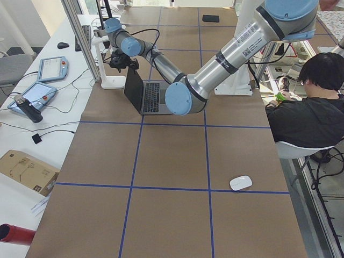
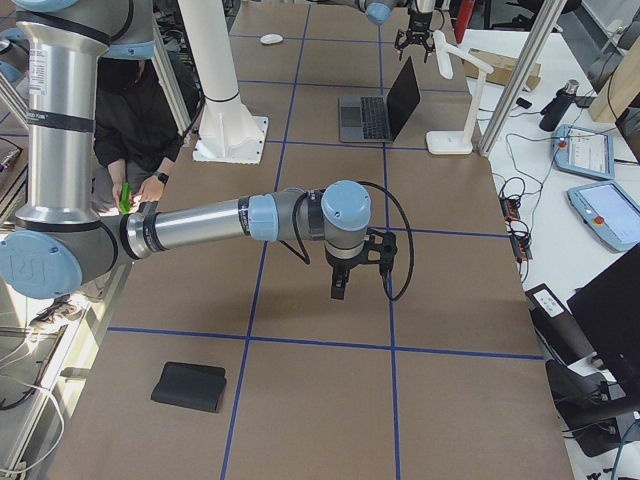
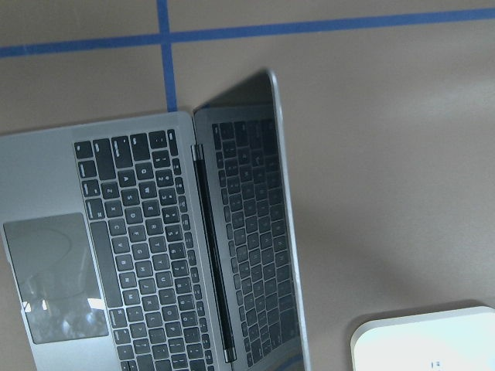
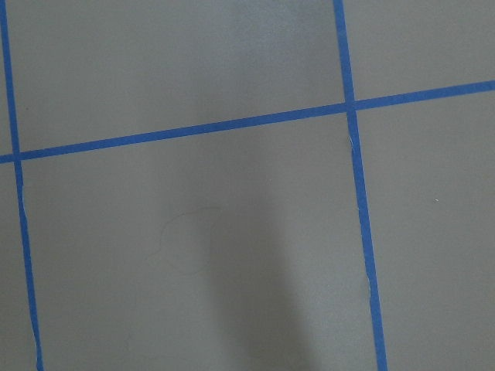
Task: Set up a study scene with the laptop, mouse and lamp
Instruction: 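Open the left gripper and draw it back away from the laptop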
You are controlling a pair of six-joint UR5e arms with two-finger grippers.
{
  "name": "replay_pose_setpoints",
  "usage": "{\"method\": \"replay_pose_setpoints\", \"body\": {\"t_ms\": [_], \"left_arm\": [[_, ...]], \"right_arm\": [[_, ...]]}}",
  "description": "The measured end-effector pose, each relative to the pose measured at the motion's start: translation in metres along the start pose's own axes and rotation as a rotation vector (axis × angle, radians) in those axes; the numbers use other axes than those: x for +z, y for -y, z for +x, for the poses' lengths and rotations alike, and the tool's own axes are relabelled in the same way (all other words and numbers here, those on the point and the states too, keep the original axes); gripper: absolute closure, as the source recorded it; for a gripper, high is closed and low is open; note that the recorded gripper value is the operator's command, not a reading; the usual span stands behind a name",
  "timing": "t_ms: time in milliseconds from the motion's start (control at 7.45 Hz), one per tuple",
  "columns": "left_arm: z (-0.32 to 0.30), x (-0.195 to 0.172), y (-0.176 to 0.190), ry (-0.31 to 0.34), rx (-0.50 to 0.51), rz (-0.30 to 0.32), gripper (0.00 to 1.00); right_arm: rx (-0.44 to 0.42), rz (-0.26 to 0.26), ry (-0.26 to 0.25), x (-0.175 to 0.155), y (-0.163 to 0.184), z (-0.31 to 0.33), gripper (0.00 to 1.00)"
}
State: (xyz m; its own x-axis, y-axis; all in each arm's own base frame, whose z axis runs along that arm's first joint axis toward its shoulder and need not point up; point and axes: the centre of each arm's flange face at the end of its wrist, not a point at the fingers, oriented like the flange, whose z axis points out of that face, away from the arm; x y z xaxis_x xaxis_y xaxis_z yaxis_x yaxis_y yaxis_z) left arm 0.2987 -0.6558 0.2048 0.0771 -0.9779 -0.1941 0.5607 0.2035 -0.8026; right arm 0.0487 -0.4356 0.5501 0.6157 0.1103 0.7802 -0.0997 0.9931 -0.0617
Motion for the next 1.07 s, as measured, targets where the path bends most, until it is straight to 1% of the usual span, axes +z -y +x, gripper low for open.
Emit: {"method": "replay_pose_setpoints", "body": {"t_ms": [268,402,537,671,805,1073], "left_arm": [[-0.047,-0.010,0.021,-0.024,0.180,-0.003,0.00],[-0.070,-0.009,0.027,-0.039,0.295,0.019,0.00],[-0.093,0.001,0.032,-0.043,0.422,0.057,0.00],[-0.117,0.014,0.038,-0.026,0.553,0.084,0.00],[-0.139,0.022,0.049,-0.003,0.671,0.097,0.00],[-0.192,0.027,0.090,0.057,0.925,0.109,0.00]], "right_arm": [[-0.009,-0.004,-0.002,0.000,-0.014,0.004,0.00],[-0.020,-0.009,-0.002,0.001,-0.023,0.006,0.00],[-0.036,-0.019,-0.003,0.005,-0.030,0.011,0.00],[-0.059,-0.040,-0.004,0.012,-0.041,0.020,0.00],[-0.103,-0.068,-0.005,0.022,-0.058,0.035,0.00],[-0.257,-0.138,0.006,0.044,-0.101,0.072,0.00]]}}
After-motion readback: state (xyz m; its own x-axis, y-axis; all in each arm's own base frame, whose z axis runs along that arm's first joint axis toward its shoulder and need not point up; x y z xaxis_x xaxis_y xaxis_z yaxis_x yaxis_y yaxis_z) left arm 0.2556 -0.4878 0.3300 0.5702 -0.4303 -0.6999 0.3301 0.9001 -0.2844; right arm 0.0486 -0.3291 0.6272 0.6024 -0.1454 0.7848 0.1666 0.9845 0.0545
